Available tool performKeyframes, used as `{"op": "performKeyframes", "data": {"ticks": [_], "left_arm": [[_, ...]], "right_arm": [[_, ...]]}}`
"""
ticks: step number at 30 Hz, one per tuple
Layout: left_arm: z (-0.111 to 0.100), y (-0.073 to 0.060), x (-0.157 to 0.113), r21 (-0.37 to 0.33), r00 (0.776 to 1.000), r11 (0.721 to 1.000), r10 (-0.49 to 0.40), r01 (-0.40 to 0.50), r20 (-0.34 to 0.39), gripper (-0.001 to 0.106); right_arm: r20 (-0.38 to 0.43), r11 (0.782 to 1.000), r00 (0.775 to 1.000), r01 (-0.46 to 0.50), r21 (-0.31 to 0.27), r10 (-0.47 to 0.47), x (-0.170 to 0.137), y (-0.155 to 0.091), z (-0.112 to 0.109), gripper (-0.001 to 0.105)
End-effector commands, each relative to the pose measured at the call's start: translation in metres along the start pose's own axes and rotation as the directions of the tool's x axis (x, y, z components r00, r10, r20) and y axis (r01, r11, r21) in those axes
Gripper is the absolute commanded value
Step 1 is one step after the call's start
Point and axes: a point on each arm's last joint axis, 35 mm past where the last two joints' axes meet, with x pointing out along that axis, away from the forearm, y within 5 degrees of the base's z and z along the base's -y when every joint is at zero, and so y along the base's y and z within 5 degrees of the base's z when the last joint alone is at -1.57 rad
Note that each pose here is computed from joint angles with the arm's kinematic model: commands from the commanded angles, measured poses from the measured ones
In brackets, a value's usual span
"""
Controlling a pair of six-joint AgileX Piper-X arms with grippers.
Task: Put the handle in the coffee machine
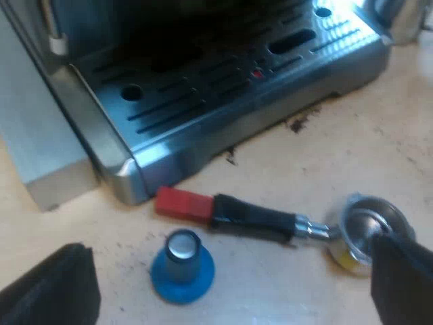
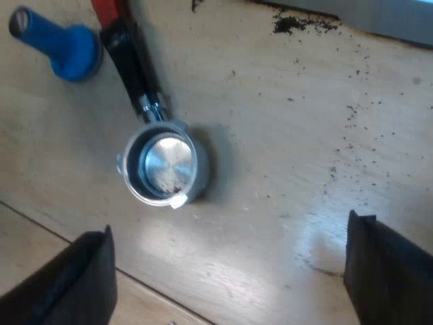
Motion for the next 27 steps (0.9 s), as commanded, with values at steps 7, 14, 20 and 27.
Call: {"op": "performKeyframes", "data": {"ticks": [7,14,20,27], "left_arm": [[0.005,-0.005,-0.009,0.017,0.999,1.0,-0.023,0.023,0.023,0.085],[0.006,-0.005,-0.01,0.038,0.999,0.999,-0.023,0.022,0.026,0.085],[0.005,-0.005,-0.01,0.067,1.0,0.998,-0.02,0.019,0.015,0.085],[0.004,-0.005,-0.01,0.064,1.0,0.998,-0.019,0.018,0.007,0.085]], "right_arm": [[0.033,0.992,0.999,-0.027,0.126,0.023,-0.003,0.01,0.02,0.085],[-0.036,0.945,0.998,-0.037,0.324,0.052,0.015,0.033,0.014,0.086],[-0.037,0.869,0.999,-0.002,0.494,0.024,0.037,0.051,0.013,0.086],[-0.119,0.709,0.991,0.036,0.705,0.068,0.067,0.062,0.012,0.086]]}}
